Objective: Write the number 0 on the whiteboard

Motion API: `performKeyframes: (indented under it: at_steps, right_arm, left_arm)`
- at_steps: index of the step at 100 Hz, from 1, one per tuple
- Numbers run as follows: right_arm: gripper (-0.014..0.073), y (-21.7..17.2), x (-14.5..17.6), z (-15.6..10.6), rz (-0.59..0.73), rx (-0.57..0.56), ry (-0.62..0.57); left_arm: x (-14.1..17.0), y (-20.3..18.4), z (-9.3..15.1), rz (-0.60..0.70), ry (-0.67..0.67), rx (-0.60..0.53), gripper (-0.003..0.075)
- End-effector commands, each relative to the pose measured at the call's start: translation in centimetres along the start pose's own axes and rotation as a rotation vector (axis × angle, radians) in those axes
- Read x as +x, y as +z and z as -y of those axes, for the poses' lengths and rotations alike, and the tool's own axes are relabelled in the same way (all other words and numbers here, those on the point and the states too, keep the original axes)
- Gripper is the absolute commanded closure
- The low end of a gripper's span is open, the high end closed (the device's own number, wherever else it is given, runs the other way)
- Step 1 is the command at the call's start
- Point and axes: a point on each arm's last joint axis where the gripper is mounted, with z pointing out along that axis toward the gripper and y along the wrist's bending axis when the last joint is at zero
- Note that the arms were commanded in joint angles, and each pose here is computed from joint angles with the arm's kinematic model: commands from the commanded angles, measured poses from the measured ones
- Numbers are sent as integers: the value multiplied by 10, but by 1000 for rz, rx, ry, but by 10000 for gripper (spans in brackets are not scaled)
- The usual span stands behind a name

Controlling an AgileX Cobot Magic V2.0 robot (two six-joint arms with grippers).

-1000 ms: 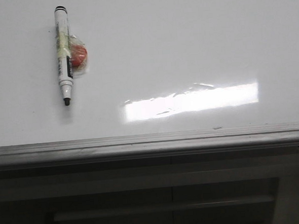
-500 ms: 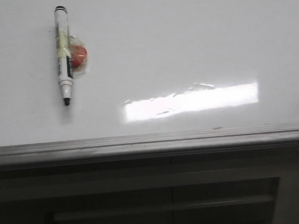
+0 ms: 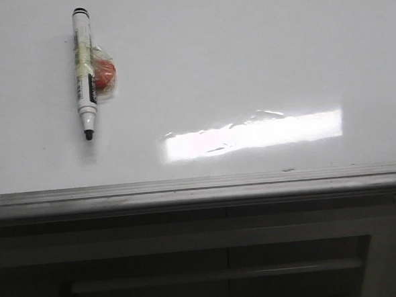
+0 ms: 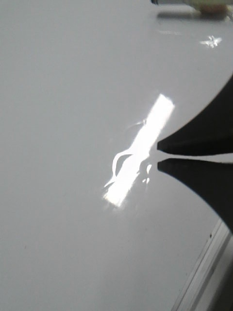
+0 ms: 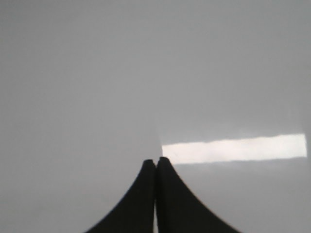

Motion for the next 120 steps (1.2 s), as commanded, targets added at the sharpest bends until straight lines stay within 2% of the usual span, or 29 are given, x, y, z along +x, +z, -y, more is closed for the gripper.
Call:
performKeyframes:
  at_steps: [1,9,23,32,37,43,52,63,72,77,83,93,100,108,113,120]
  right_arm:
    - [664,-3,-11,0,159,-8,96]
    - [664,-3,-13,1,175,-8,180]
    - [664,-3,-20,0,167,-8,186]
    - [664,-3,-30,-1,108,-3,187]
    - [664,-4,-37,-1,59,1,187]
    - [664,-6,-48,-2,0,6,188]
    - [663,-6,-62,-3,-55,11,185]
    - [642,-2,-77,-4,-53,10,140]
    - [541,2,-85,-4,-46,9,116]
    - [473,3,-88,-4,-42,8,116]
    - [352,5,-90,-5,-48,9,116]
    - [244,7,-88,-4,-76,12,116]
    - [241,9,-86,-4,-106,14,116]
    - [246,10,-83,-4,-138,17,116]
    - [246,10,-82,-4,-146,18,116]
    - [246,11,-82,-4,-153,19,116]
  left_arm:
    - [0,-1,-6,71,-160,3,740]
    - [0,-1,-6,78,-165,1,740]
    - [-2,-2,-3,77,-222,19,740]
    - [-9,-3,6,77,-193,51,739]
    - [-16,-6,14,80,-112,76,738]
    - [-27,-9,29,82,48,111,724]
    - [-44,-12,52,37,285,152,634]
    - [-60,-6,74,-87,434,174,435]
    - [-66,5,84,-213,475,186,318]
    - [-71,10,90,-247,484,204,314]
    - [-72,17,94,-318,532,218,327]
    - [-74,32,102,-463,605,251,363]
    - [-75,43,108,-560,659,257,368]
    - [-77,61,113,-708,709,208,368]
    - [-75,71,118,-778,702,188,368]
    - [-73,83,132,-823,650,217,368]
